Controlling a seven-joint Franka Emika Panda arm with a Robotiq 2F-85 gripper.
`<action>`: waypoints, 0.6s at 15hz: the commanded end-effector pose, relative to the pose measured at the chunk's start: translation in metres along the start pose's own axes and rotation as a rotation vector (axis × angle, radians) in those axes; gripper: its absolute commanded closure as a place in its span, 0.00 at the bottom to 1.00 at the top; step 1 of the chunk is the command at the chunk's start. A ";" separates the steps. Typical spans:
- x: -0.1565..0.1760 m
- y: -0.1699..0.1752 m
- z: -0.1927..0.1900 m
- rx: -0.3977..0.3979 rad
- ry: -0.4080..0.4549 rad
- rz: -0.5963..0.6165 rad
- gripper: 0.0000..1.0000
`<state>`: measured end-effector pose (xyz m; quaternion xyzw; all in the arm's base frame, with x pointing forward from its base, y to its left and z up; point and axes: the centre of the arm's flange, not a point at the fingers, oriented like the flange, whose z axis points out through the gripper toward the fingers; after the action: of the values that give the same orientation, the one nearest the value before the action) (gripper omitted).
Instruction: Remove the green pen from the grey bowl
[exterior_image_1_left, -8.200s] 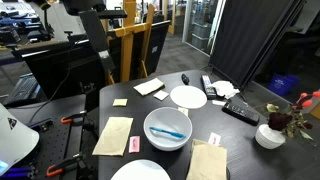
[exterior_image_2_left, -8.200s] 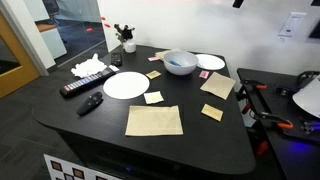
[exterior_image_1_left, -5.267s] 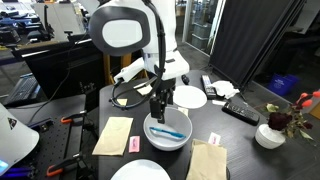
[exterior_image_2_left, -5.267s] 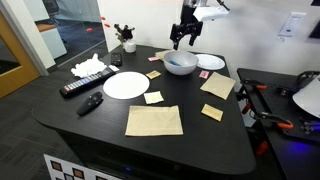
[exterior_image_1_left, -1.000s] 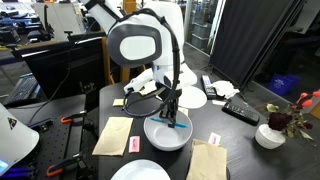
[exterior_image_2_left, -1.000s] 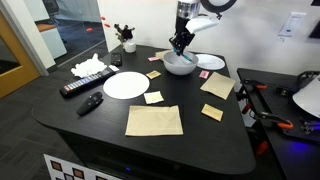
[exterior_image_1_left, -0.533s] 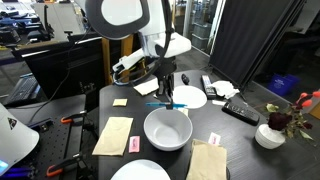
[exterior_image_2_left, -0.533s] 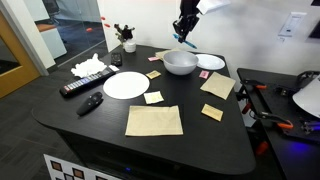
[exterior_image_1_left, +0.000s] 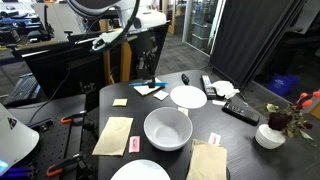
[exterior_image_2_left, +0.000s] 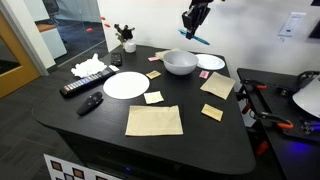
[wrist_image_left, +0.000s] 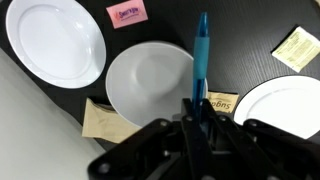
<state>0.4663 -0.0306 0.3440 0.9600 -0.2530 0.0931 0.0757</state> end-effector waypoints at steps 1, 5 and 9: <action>-0.040 -0.011 -0.025 0.006 -0.021 0.037 0.97; -0.070 -0.034 -0.038 0.001 -0.031 0.048 0.97; -0.087 -0.048 -0.036 -0.030 -0.062 0.089 0.97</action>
<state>0.4230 0.0496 0.3538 0.9563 -0.2732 0.0744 0.0733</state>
